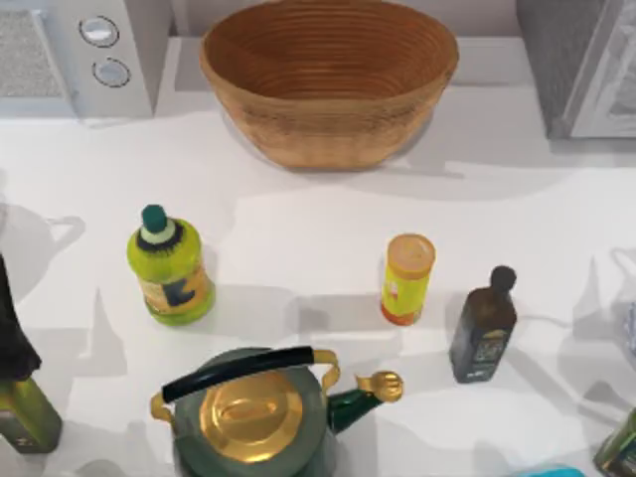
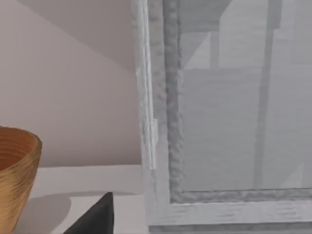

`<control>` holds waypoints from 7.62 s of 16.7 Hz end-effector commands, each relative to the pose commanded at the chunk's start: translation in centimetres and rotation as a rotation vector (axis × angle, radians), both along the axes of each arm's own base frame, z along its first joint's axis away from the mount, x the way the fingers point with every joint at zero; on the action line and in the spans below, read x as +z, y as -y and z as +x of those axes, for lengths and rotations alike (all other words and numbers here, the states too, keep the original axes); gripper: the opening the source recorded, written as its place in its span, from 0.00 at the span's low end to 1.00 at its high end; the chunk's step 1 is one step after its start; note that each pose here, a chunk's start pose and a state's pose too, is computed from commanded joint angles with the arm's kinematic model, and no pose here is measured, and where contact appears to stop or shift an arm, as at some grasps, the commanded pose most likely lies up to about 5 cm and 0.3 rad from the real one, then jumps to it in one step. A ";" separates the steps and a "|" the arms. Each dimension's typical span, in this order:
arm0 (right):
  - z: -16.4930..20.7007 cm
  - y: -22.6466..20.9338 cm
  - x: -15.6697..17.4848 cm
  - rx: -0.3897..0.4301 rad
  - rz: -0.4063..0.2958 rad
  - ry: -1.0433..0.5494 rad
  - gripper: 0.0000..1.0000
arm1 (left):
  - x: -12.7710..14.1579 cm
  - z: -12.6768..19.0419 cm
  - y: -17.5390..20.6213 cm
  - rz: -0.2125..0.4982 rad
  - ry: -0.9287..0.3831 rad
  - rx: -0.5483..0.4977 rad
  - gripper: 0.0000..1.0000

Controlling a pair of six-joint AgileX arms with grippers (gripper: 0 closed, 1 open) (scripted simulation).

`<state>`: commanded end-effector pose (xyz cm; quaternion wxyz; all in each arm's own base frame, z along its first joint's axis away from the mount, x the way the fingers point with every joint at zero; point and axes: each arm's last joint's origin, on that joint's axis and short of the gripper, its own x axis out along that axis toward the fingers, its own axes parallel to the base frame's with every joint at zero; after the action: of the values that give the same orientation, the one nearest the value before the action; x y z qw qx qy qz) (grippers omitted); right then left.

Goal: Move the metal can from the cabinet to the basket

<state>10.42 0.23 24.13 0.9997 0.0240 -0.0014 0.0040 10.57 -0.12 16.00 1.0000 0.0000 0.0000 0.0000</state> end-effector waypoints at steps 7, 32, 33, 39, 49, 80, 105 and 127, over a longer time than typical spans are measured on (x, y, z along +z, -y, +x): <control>2.3 -1.0 14.2 0.021 0.032 0.056 1.00 | 0.0 0.0 0.0 0.000 0.000 0.000 1.00; 15.9 -7.0 26.7 -0.026 -0.047 0.006 1.00 | 0.0 0.0 0.0 0.000 0.000 0.000 1.00; 16.0 -7.8 26.7 -0.024 -0.047 0.008 1.00 | 0.0 0.0 0.0 0.000 0.000 0.000 1.00; 16.2 -9.5 26.5 -0.021 -0.050 0.008 1.00 | 0.0 0.0 0.0 0.000 0.000 0.000 1.00; 22.2 -9.4 26.5 -0.021 -0.050 0.008 1.00 | 0.0 0.0 0.0 0.000 0.000 0.000 1.00; 15.0 -11.1 29.8 -0.028 -0.040 0.012 0.00 | 0.0 0.0 0.0 0.000 0.000 0.000 1.00; -5.6 -0.4 19.5 -0.045 -0.007 0.232 0.00 | 0.0 0.0 0.0 0.000 0.000 0.000 1.00; 0.2 0.2 -8.2 -0.001 -0.047 -0.016 0.00 | 0.0 0.0 0.0 0.000 0.000 0.000 1.00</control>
<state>10.65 0.00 15.95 1.0000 0.0004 0.0066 0.0035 10.57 -0.12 16.00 1.0000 0.0000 0.0000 0.0000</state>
